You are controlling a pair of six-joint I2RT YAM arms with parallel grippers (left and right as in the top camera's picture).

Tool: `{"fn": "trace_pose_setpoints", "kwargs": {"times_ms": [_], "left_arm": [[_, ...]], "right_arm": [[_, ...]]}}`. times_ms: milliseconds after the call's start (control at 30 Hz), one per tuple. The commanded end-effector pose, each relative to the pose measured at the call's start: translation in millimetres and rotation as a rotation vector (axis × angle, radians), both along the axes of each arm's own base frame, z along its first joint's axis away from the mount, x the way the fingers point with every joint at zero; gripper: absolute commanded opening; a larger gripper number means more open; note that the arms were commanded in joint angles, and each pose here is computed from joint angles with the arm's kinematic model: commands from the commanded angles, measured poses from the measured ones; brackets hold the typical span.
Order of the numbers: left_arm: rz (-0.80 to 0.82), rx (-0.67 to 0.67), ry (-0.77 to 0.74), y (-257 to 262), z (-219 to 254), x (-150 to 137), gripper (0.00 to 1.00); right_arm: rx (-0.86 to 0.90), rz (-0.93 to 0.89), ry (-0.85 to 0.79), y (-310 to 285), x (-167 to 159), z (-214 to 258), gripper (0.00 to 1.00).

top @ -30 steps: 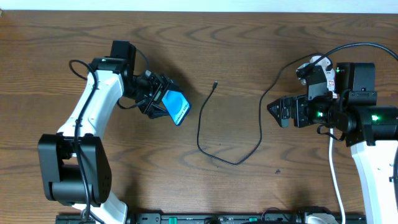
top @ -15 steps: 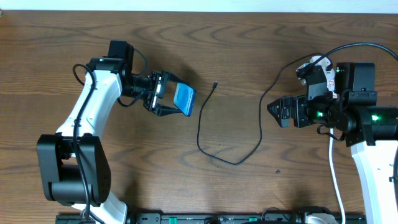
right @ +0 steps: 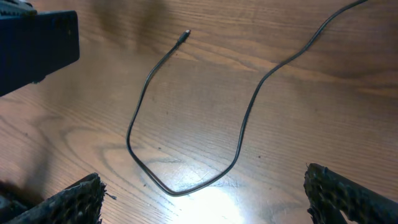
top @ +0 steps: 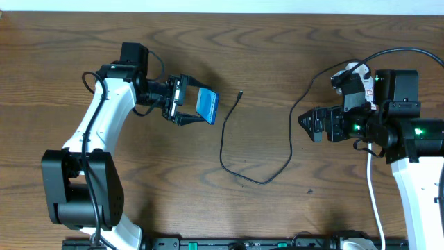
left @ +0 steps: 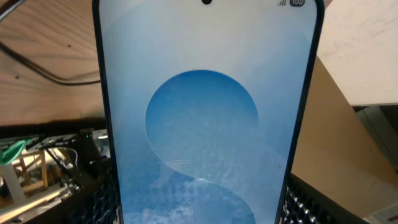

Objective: Plug charger to phone and switch on socket
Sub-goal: 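Tilt the held phone upright and carry it toward the center, then reach the right gripper to the phone and grasp its edge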

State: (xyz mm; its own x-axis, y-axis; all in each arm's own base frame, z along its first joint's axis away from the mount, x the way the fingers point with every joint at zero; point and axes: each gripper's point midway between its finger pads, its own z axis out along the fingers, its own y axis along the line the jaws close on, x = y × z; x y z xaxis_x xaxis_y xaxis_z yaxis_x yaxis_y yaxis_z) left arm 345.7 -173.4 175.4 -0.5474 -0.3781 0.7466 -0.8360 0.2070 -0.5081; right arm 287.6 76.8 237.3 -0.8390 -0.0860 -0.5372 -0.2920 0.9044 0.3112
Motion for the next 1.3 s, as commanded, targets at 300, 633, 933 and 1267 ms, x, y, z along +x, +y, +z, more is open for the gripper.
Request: {"fn": "trace_pose_setpoints", "kwargs": {"times_ms": [300, 633, 933, 1267], "left_arm": [[0.04, 0.139, -0.051, 14, -8, 12, 0.72], [0.046, 0.137, -0.04, 14, -8, 12, 0.71], [0.057, 0.13, -0.018, 13, -7, 12, 0.72], [0.104, 0.222, 0.014, 23, -20, 15, 0.69]], "right_arm": [[0.065, -0.027, 0.027, 9, 0, 2, 0.99], [0.068, -0.032, 0.022, 9, 1, 2, 0.99], [0.112, -0.064, 0.026, 12, 5, 7, 0.99], [0.217, -0.132, 0.023, 32, 18, 12, 0.99]]}}
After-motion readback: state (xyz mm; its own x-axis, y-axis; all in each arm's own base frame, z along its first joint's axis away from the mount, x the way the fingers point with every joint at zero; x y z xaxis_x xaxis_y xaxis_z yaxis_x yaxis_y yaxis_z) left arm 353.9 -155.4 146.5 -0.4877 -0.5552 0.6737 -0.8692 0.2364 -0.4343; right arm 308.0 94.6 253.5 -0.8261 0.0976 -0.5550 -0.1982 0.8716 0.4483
